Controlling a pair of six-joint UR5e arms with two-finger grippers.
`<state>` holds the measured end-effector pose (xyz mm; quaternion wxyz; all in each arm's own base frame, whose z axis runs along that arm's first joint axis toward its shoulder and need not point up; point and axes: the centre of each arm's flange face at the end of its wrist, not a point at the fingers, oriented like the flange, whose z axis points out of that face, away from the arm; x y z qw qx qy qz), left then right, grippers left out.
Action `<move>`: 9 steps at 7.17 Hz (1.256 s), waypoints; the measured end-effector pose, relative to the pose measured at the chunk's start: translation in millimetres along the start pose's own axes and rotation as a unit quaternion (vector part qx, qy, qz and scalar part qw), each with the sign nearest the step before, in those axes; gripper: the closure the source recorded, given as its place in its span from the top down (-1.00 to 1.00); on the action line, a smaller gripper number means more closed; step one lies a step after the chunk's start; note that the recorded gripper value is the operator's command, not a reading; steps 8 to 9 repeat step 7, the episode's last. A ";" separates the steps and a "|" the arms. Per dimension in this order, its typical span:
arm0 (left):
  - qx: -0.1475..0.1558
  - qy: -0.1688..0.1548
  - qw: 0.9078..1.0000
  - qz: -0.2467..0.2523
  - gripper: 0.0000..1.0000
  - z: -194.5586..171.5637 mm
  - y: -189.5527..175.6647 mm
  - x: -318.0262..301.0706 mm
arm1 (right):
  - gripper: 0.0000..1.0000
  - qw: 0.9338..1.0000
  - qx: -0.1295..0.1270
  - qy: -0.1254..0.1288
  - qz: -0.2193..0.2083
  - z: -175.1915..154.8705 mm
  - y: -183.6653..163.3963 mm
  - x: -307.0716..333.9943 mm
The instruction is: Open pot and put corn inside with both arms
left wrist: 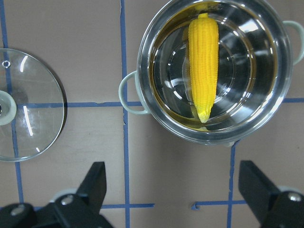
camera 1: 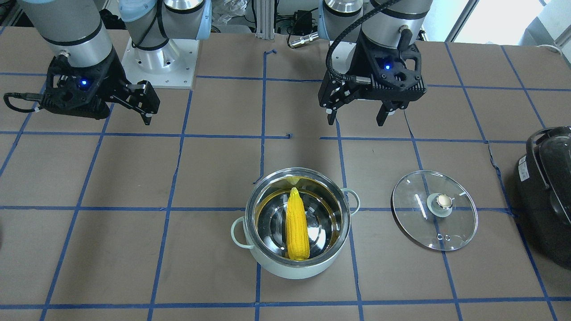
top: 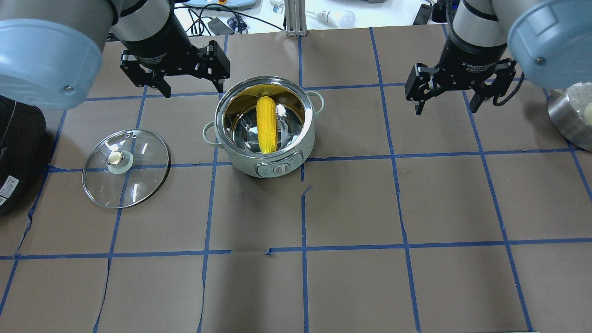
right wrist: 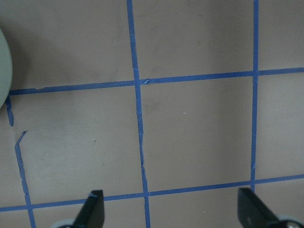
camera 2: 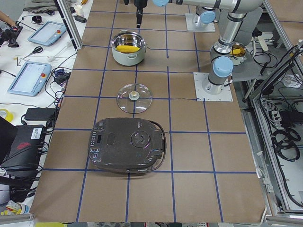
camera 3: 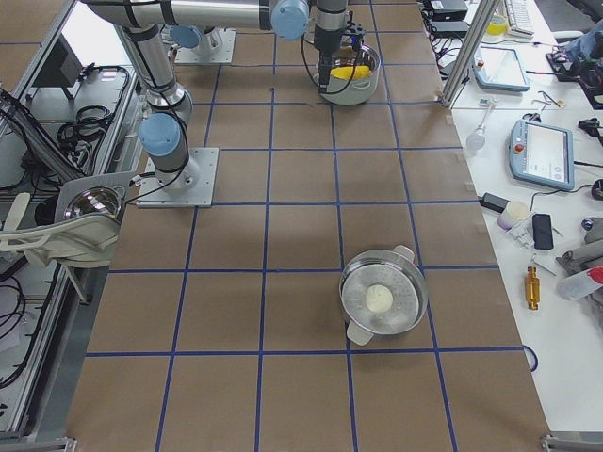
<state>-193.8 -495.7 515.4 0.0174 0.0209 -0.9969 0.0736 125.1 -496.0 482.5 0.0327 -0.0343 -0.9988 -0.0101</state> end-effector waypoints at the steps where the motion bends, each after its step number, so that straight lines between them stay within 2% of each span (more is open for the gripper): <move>1: 0.007 -0.006 1.000 0.001 1.00 -7.0 0.5 -15.4 | 1.00 1.000 0.004 -0.008 0.002 -16.8 1.3 0.5; 4: 0.014 -0.016 1.000 0.023 1.00 -13.4 -5.3 -52.7 | 1.00 1.000 0.000 -0.020 0.000 -38.0 5.0 1.3; 9: 0.022 -0.018 0.999 0.018 1.00 -16.1 -8.1 -61.3 | 1.00 1.000 -0.001 -0.022 -0.001 -39.5 5.0 1.0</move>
